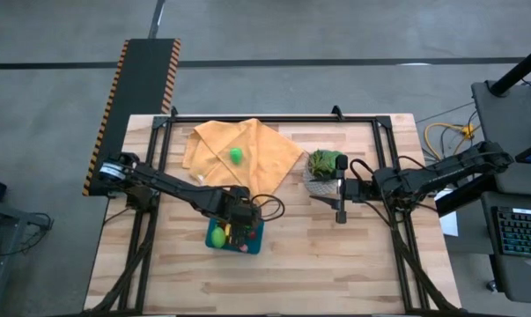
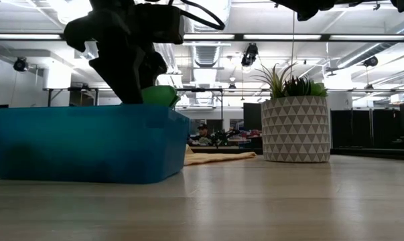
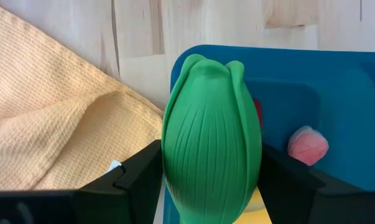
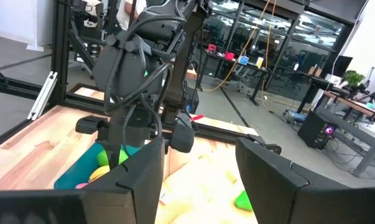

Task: Pick and placing Produce into tupperware
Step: Put the corncob into the blue bin

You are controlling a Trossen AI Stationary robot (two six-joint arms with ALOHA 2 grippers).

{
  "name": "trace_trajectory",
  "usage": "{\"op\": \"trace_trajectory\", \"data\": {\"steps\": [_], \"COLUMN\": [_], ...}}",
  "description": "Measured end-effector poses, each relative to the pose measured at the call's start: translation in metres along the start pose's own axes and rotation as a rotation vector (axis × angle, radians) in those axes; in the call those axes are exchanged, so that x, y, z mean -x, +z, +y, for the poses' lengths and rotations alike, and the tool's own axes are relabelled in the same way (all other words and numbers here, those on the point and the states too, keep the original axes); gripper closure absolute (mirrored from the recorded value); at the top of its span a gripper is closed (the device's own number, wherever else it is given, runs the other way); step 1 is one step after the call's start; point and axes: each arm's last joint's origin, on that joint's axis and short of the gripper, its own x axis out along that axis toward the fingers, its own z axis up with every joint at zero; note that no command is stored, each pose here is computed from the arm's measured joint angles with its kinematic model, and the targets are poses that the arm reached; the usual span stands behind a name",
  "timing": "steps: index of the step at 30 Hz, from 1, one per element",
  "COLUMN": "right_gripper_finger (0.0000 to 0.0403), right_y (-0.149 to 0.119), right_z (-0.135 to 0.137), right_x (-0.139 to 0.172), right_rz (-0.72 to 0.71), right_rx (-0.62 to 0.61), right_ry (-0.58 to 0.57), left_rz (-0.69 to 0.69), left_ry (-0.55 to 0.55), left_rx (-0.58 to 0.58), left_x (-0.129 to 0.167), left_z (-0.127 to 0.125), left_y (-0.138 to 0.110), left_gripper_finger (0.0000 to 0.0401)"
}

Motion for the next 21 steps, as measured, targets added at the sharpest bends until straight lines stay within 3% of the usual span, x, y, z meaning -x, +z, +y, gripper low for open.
{"op": "trace_trajectory", "data": {"steps": [21], "right_gripper_finger": [0.0211], "right_y": [0.0], "right_z": [0.0], "right_x": [0.0], "right_rz": [0.003], "right_rx": [0.001], "right_ry": [0.001], "left_rz": [0.016], "left_ry": [0.01], "left_rx": [-0.032], "left_x": [0.003], "left_z": [-0.018], "left_y": [-0.006], "left_gripper_finger": [0.0194]}}
